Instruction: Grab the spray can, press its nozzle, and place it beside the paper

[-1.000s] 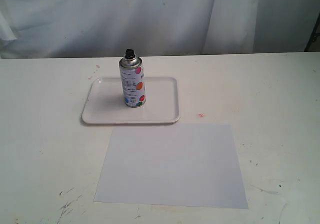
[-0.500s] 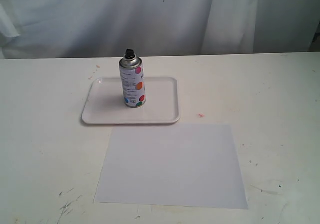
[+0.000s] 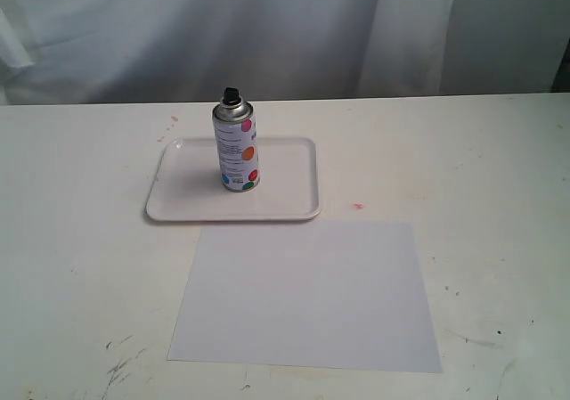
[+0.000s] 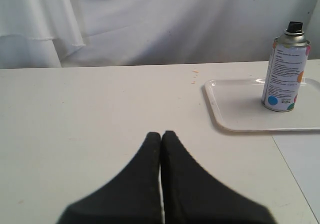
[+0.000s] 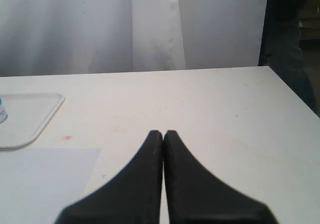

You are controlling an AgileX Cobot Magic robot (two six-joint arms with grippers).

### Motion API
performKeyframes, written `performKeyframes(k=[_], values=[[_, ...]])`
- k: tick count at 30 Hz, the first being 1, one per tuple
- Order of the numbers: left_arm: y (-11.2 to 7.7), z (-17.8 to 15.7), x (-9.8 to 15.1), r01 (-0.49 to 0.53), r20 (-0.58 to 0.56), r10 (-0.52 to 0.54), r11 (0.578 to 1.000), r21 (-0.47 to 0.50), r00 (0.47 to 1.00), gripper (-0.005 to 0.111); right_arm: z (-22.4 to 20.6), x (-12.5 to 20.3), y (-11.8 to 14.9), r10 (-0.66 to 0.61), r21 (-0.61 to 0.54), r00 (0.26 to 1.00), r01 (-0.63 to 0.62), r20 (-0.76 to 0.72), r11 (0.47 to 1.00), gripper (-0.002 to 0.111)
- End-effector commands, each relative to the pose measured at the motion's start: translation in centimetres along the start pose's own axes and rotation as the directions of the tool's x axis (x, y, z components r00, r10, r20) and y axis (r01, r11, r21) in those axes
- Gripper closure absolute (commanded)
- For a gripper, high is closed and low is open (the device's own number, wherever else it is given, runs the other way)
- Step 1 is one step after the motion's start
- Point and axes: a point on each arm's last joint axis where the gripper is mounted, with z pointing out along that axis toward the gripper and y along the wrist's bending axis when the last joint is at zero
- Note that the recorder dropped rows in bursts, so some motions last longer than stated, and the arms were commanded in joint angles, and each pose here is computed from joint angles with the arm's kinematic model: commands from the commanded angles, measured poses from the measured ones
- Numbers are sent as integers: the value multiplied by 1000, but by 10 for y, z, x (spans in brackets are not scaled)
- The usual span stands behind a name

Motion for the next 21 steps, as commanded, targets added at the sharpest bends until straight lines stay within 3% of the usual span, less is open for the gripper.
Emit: performKeyframes(k=[1,21], values=[[0,0,1,7,5,-7,1000,-3,1000,107,-1,7,-1,-29,12,997,30,-65,999,108],[0,0,1,7,5,-7,1000,-3,1000,107,-4,12,-2,-2,18,995,4,-95,1000,108]])
